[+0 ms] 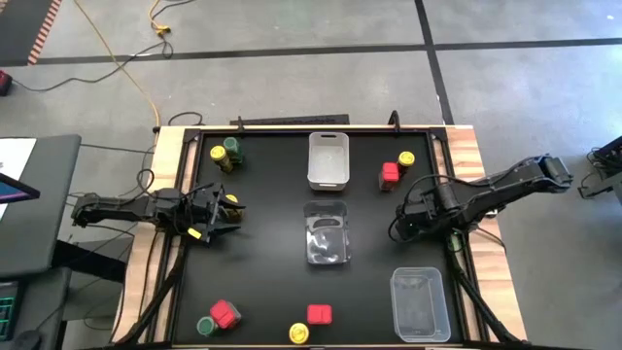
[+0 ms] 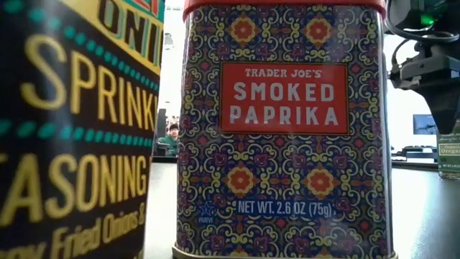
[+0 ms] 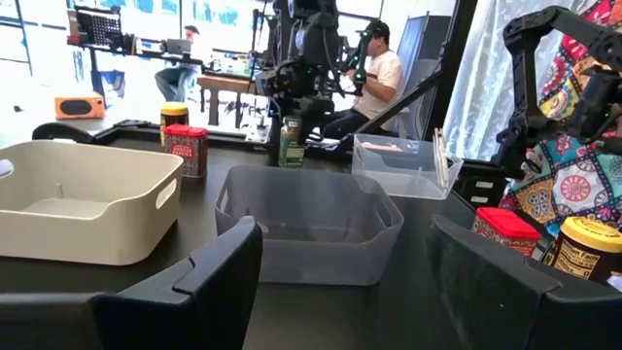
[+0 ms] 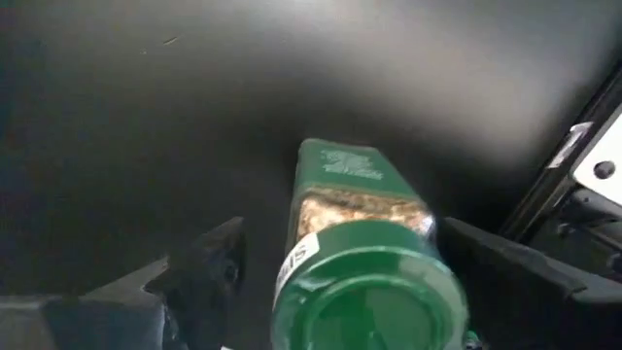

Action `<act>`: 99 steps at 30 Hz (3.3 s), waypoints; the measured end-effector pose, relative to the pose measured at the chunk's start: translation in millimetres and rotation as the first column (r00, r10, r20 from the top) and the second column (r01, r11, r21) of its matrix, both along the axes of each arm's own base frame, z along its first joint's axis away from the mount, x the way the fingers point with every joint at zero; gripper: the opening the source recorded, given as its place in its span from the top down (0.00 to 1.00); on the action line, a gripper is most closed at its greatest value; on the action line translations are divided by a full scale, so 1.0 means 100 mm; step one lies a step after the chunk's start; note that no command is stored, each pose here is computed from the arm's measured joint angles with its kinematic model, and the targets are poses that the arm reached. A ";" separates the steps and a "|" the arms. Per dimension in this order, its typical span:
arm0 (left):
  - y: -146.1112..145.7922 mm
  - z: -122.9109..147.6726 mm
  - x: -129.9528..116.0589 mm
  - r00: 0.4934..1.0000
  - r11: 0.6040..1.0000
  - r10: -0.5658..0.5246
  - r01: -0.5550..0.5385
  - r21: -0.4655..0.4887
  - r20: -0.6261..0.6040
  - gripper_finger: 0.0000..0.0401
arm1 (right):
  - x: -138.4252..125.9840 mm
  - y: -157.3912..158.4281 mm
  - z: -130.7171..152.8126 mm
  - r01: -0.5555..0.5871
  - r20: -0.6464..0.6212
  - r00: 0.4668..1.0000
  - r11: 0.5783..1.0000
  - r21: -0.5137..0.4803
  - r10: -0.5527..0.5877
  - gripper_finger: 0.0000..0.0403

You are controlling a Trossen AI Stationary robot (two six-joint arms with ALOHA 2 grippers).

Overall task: Sort spices by type
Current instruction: Put the right green seasoning bottle into the transparent bin

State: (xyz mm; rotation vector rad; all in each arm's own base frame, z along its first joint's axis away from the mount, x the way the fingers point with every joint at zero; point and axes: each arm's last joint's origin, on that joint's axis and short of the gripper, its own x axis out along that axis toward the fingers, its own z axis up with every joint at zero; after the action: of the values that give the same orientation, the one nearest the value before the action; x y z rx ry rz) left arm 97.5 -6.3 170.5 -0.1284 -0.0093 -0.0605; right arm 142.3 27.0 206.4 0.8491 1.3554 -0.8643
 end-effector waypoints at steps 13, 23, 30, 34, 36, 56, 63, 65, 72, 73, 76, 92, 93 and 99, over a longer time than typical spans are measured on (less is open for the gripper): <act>0.00 0.00 0.00 1.000 1.000 0.000 0.000 0.000 0.000 0.31 | 0.00 0.00 0.00 0.000 -0.001 1.000 1.000 -0.001 0.000 0.31; 0.00 0.00 0.00 1.000 1.000 0.000 0.000 0.000 0.000 0.31 | 0.00 0.00 0.00 0.000 0.000 1.000 1.000 0.000 0.000 0.43; 0.00 0.00 0.00 1.000 1.000 0.000 0.000 0.000 0.000 0.31 | 0.00 0.02 0.00 -0.034 -0.001 0.999 0.999 0.006 0.034 0.45; 0.00 0.00 0.00 1.000 1.000 0.000 0.000 0.000 0.000 0.31 | 0.00 0.02 0.00 -0.042 -0.001 0.999 0.999 0.007 0.042 0.43; 0.00 0.00 0.00 1.000 1.000 0.000 0.000 0.000 0.000 0.31 | 0.00 0.03 0.00 -0.046 -0.001 0.999 0.999 0.007 0.047 0.43; 0.00 0.00 0.00 1.000 1.000 0.000 0.000 0.000 0.000 0.31 | 0.03 0.39 1.23 -0.445 0.272 0.841 0.883 -0.146 0.469 0.45; 0.00 0.00 0.00 1.000 1.000 -0.001 0.001 0.000 0.000 0.31 | -0.05 0.81 1.48 -0.597 0.287 0.742 0.792 -0.128 0.606 0.45; 0.00 0.00 0.00 1.000 1.000 0.000 0.000 0.000 0.000 0.31 | -0.06 0.98 1.49 -0.645 0.235 0.718 0.754 -0.127 0.655 0.45; 0.00 0.00 0.00 1.000 1.000 0.000 0.000 0.000 -0.001 0.31 | -0.06 1.58 1.40 -0.808 0.094 0.566 0.574 -0.132 0.819 0.45; 0.00 0.00 0.00 1.000 1.000 -0.001 0.001 0.000 0.000 0.31 | -0.08 1.64 1.37 -0.821 0.082 0.550 0.556 -0.132 0.831 0.45; 0.00 0.00 0.00 1.000 1.000 0.000 0.000 0.000 0.000 0.31 | -0.13 1.81 1.25 -0.853 0.026 0.508 0.507 -0.128 0.861 0.45; 0.00 0.00 0.00 1.000 1.000 0.000 0.000 0.000 0.000 0.31 | -0.10 1.97 0.55 -0.888 0.015 0.455 0.455 -0.067 0.891 0.45; 0.00 0.00 0.00 1.000 1.000 0.000 0.000 0.000 0.000 0.31 | -0.10 1.97 0.50 -0.894 0.017 0.445 0.446 -0.055 0.895 0.45; 0.00 0.00 0.00 1.000 1.000 0.000 0.000 0.000 0.000 0.31 | -0.07 1.93 0.30 -0.901 0.019 0.432 0.432 -0.027 0.902 0.45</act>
State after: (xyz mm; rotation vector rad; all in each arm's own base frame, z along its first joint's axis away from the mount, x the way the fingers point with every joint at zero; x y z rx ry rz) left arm 97.5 -6.3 170.5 -0.1284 -0.0091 -0.0606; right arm 135.6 220.2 236.8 0.0005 1.5017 0.0262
